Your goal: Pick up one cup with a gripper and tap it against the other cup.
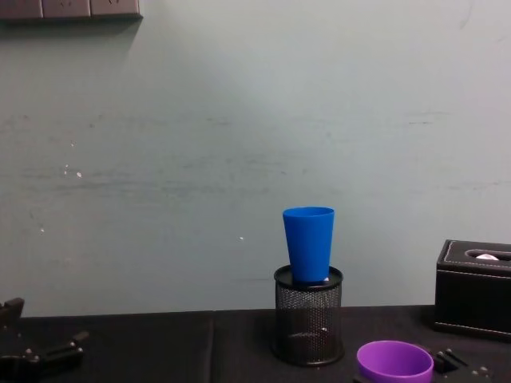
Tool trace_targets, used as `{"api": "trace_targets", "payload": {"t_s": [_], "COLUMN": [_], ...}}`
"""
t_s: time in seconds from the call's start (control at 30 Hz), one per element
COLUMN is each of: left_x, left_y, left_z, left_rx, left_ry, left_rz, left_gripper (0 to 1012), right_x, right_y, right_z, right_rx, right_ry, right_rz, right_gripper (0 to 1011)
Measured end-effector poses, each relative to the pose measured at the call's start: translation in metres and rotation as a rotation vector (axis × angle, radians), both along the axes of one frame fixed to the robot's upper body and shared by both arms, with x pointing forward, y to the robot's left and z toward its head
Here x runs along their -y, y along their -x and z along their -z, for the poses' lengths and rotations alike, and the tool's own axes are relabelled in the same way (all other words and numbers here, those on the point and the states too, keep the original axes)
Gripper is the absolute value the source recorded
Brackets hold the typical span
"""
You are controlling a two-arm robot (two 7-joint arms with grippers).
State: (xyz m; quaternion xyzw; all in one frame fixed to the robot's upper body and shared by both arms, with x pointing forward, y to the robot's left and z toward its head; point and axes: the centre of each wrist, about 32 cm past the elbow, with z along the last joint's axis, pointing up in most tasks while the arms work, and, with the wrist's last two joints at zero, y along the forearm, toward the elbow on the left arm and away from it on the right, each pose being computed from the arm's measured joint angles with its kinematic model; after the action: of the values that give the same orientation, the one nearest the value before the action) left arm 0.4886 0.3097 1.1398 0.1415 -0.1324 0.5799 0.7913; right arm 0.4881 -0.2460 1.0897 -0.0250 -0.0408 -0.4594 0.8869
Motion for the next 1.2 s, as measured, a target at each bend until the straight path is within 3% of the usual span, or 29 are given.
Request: {"api": "trace_targets", "payload": {"t_s": [0.47,0.73,1.2], "left_x": [0.0000,0.0000,0.0000], "left_y": [0.0000,0.0000,0.0000], "left_z": [0.0000,0.0000,0.0000], "left_rx": [0.000,0.000,0.000], "left_ry": [0.000,0.000,0.000], "left_rz": [0.000,0.000,0.000], "left_gripper": [1011,1011,1011], "right_x": [-0.0001,-0.0001,-0.0002], "right_y": [0.0002,0.0004,0.0004], "right_z": [-0.0002,-0.0002,-0.0004], "right_rx": [0.001,0.000,0.000], "right_ry": [0.000,0.000,0.000], "right_rz": [-0.001,-0.001,-0.001], "right_gripper": [981,792,731]}}
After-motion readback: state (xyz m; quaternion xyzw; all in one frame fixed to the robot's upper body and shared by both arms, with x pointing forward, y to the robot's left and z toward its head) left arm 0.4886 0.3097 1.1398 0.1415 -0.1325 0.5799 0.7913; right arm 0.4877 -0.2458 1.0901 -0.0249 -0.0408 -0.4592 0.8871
